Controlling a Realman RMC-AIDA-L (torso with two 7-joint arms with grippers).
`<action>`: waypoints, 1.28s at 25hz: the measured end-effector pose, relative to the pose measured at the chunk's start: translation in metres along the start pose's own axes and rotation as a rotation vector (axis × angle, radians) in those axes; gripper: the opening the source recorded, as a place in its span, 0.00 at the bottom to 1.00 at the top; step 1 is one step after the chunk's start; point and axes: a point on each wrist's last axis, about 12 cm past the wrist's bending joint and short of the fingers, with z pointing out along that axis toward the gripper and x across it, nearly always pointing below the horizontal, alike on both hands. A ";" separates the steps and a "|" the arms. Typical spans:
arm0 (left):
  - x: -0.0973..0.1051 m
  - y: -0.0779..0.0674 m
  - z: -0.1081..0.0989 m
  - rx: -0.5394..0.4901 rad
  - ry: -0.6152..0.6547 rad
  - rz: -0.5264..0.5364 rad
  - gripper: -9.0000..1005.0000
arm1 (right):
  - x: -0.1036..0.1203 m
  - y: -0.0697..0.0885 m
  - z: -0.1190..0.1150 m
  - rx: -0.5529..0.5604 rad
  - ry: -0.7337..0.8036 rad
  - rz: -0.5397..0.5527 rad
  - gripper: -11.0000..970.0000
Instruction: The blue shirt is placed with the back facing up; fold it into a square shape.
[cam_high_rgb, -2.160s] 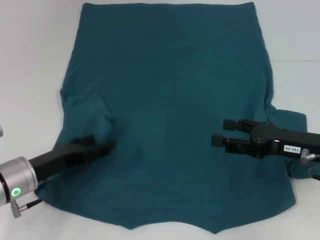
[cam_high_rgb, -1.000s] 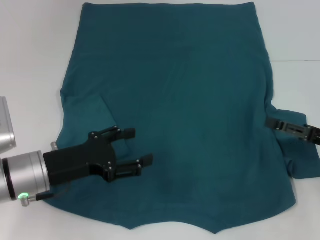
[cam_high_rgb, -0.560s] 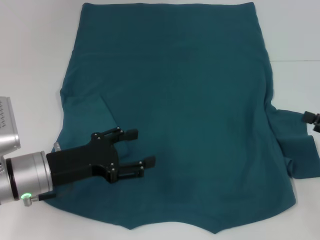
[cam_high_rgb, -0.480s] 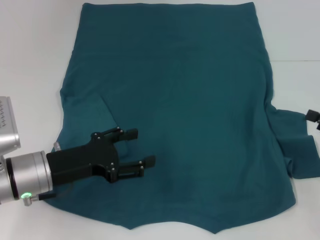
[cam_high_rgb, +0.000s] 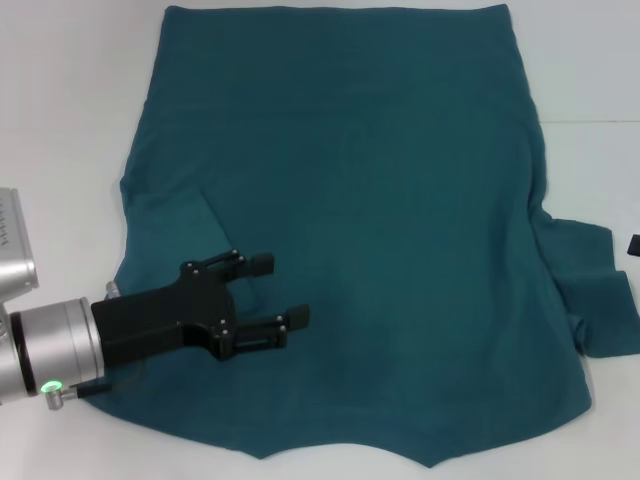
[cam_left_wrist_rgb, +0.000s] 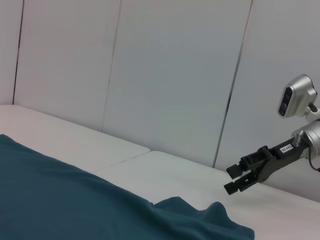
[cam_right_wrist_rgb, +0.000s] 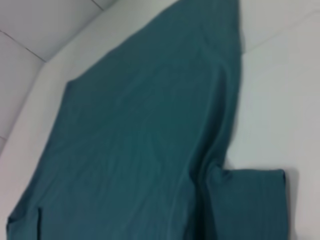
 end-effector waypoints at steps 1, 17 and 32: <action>0.000 0.000 0.000 0.001 0.000 -0.003 0.86 | -0.001 0.001 0.001 0.008 0.009 0.002 0.92; 0.000 0.000 0.001 0.000 0.001 -0.012 0.86 | 0.007 0.014 0.042 0.053 0.038 -0.032 0.88; 0.000 0.003 0.001 -0.024 0.012 -0.010 0.86 | 0.012 0.012 0.047 0.047 0.026 -0.018 0.78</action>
